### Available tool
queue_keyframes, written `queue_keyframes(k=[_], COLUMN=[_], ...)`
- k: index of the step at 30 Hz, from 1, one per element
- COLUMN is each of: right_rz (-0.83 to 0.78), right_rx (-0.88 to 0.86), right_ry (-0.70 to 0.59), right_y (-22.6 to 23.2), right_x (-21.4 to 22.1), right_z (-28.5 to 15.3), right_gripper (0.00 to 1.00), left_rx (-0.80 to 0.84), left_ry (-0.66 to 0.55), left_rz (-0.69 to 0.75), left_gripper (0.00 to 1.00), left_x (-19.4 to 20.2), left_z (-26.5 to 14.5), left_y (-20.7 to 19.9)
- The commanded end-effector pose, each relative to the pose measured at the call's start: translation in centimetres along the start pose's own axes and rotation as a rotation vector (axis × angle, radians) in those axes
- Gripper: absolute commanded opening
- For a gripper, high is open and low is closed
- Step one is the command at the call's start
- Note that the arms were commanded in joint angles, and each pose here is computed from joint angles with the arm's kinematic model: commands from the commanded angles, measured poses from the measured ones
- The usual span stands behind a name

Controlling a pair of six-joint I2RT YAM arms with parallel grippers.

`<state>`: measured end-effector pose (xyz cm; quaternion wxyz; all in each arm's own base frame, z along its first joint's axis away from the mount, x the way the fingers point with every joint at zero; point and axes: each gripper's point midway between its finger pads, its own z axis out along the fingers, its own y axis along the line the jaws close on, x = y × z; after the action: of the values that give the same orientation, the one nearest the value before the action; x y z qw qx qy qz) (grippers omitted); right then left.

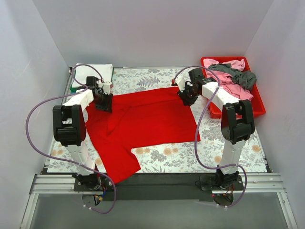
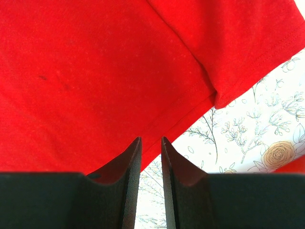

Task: Fold and stack the t-shirts
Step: Fold the tshirt

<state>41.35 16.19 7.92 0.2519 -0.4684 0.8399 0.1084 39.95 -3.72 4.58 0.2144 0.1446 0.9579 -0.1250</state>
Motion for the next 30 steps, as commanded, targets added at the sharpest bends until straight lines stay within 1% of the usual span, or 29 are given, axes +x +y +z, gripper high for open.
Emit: queue_keyframes(k=[1,8,9,11,12,14,15,16,21,23,26,27,28,29,30], right_rz=[-0.010,-0.005,-0.007,-0.007,-0.004,-0.008,-0.008,-0.008,-0.005,-0.004,-0.005,-0.005,-0.006,-0.003,-0.003], right_rx=[0.005,0.007,0.006,0.005,0.006,0.004,0.004,0.004,0.006,0.004,0.002,0.002,0.001,0.000,-0.001], right_ry=[-0.014,-0.011,-0.009,-0.008,-0.006,-0.005,-0.005,-0.002,-0.004,-0.002,-0.003,-0.003,-0.005,-0.002,-0.002], right_y=[-0.2,-0.4,-0.4,-0.4,-0.4,-0.4,-0.4,-0.3,-0.5,-0.5,-0.4,-0.4,-0.4,-0.4,-0.4], right_x=[-0.2,0.1,0.1,0.1,0.2,0.3,0.3,0.4,0.5,0.5,0.5,0.5,0.4,0.6,0.5], right_z=[-0.7,-0.6,-0.5,-0.5,-0.6,-0.5,-0.5,-0.5,-0.5,-0.5,-0.5,-0.5,-0.5,-0.5,-0.4], right_gripper=[0.29,0.29,0.29,0.29,0.29,0.28,0.28,0.28,0.28,0.28,0.28,0.28,0.28,0.28,0.28], left_rx=[0.003,0.009,0.012,0.018,0.022,0.048,0.063,0.113,0.248,0.304,0.392,0.436,0.462,0.485,0.523], left_ry=[-0.006,-0.014,-0.015,-0.021,-0.026,-0.040,-0.050,-0.050,-0.016,0.044,0.094,0.092,0.089,0.093,0.088], left_rz=[0.005,0.006,0.009,0.010,0.012,0.018,0.026,0.065,0.151,0.194,0.210,0.212,0.219,0.217,0.226], left_gripper=[0.34,0.25,0.20,0.14,0.08,0.00,0.00,0.00,0.00,0.00,0.00,0.00,0.05,0.19,0.28], left_x=[-0.6,-0.9,-0.9,-1.0,-1.2,-1.5,-1.8,-1.9,-0.6,1.2,3.0,3.1,3.1,3.3,3.2], left_z=[-0.2,-0.2,-0.3,-0.5,-0.7,-1.3,-1.6,-1.6,-2.8,-2.6,-2.7,-3.0,-3.3,-3.7,-4.0], left_y=[-0.1,-0.2,-0.3,-0.5,-0.6,-1.2,-1.5,-3.5,-8.6,-11.0,-13.6,-14.5,-15.2,-15.6,-16.2])
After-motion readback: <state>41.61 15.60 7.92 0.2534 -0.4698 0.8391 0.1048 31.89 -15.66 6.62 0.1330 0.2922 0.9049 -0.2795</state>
